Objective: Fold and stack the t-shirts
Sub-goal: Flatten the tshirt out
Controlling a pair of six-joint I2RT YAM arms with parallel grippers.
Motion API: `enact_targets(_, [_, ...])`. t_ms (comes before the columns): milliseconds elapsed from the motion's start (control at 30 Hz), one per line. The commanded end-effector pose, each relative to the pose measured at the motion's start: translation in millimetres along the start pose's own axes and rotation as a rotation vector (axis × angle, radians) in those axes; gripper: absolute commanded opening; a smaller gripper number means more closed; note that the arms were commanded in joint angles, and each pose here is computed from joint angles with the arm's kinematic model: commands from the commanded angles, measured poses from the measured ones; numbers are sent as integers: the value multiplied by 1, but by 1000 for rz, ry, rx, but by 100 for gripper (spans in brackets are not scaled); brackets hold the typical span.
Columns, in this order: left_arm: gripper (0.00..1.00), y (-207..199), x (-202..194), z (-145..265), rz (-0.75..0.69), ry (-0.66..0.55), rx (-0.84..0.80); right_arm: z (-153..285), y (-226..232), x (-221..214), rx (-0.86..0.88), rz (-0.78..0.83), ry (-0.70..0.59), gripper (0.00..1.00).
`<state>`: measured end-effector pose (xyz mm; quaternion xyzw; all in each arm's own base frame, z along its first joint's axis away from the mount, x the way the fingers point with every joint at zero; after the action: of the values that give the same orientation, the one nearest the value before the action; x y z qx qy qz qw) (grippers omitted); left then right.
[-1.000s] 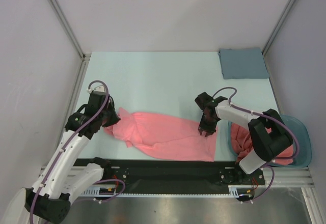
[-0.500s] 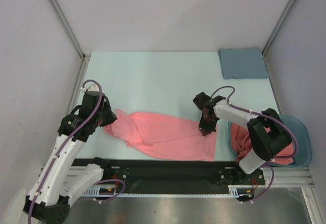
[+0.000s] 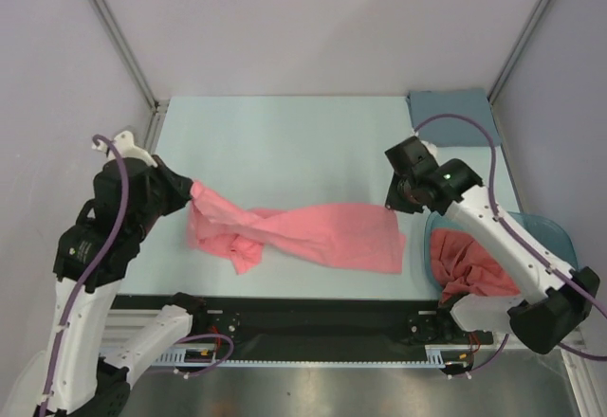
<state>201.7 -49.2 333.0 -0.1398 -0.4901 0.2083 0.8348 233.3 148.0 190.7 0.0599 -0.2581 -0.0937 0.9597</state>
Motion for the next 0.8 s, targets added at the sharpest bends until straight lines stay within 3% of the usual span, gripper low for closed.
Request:
enact_targets(0, [0,-16,50,32,19,-161,-61,47,-4,34,23,51,-145,0])
enact_targets(267, [1,-42,146,130,41,-509,-227,172,10,89,252,41,-418,0])
enact_targets(467, [0,-70,198,235,52,-781,-510,272,10,107,496,3,-628,0])
enact_targets(767, [0,-95,221,322,9,-932,-771,387,-3,103,802,13,-869,0])
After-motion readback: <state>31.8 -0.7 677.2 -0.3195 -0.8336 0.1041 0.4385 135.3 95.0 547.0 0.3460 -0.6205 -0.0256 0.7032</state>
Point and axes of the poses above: each gripper's point midway between its finger pads, its own z axis back along the fingers, its own y axis along the line the jaws close on, x = y × z, the point moved 1 cm from there along z, back along the fingers, and after that the axes turned 3 degrees about z, right-handed, at the moved point
